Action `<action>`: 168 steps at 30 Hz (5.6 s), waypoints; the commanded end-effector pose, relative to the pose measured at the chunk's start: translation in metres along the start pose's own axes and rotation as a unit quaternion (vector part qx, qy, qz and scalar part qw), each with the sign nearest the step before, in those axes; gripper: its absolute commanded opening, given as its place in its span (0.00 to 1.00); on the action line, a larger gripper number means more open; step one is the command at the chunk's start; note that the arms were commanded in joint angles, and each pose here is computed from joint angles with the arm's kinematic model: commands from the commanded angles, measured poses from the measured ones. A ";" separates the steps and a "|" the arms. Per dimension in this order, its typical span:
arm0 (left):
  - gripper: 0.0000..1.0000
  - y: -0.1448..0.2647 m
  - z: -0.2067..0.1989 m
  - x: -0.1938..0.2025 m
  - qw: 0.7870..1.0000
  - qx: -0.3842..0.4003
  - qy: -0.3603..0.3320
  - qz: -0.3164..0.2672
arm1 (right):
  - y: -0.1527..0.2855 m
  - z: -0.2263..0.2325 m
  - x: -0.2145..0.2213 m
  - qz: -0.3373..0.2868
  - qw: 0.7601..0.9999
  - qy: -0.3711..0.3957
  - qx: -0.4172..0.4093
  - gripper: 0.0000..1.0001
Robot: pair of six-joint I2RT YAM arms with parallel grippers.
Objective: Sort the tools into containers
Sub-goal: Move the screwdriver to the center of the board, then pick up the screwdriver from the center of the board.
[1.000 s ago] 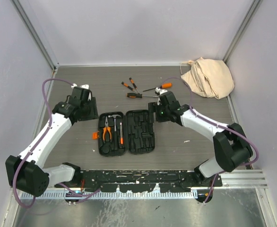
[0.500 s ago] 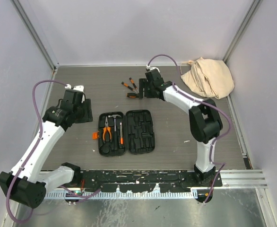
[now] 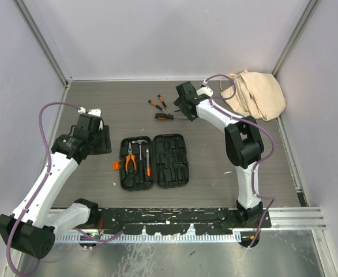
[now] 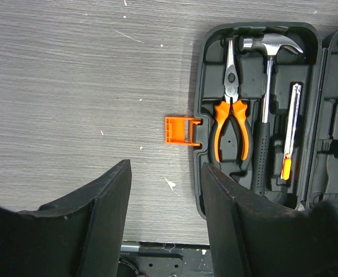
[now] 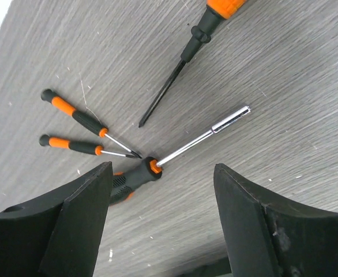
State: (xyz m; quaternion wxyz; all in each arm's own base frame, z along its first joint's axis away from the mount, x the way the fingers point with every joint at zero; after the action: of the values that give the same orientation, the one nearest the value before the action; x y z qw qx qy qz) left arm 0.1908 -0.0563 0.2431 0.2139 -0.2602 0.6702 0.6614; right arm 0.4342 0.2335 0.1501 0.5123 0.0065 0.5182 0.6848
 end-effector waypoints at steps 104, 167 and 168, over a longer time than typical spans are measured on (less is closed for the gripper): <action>0.53 -0.008 -0.002 -0.005 1.000 0.005 -0.008 -0.006 | -0.001 -0.046 0.012 0.047 0.979 -0.136 0.144 0.46; 0.66 0.010 0.009 -0.017 0.997 -0.042 0.029 -0.064 | 0.143 -0.072 -0.028 0.042 0.941 0.204 -0.268 0.00; 0.67 0.011 0.008 -0.018 0.996 -0.036 0.034 -0.070 | 0.146 -0.072 -0.019 0.055 0.937 0.210 -0.274 0.00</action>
State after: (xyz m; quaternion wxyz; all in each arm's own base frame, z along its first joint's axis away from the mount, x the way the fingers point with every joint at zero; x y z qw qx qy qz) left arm 0.1933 -0.0499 0.2407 0.2077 -0.2739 0.6446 0.6829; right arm 0.3206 0.1499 0.2105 0.4134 -0.1946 0.4692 0.7557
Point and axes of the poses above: each gripper's point midway between its finger pads, its own y axis back along the fingers, its own z axis along the line the jaws close on, x = y × z, the point moved 8 cm from there along y, back along the fingers, and after that the axes turned 2 degrees about -y, right-handed, at the moved point
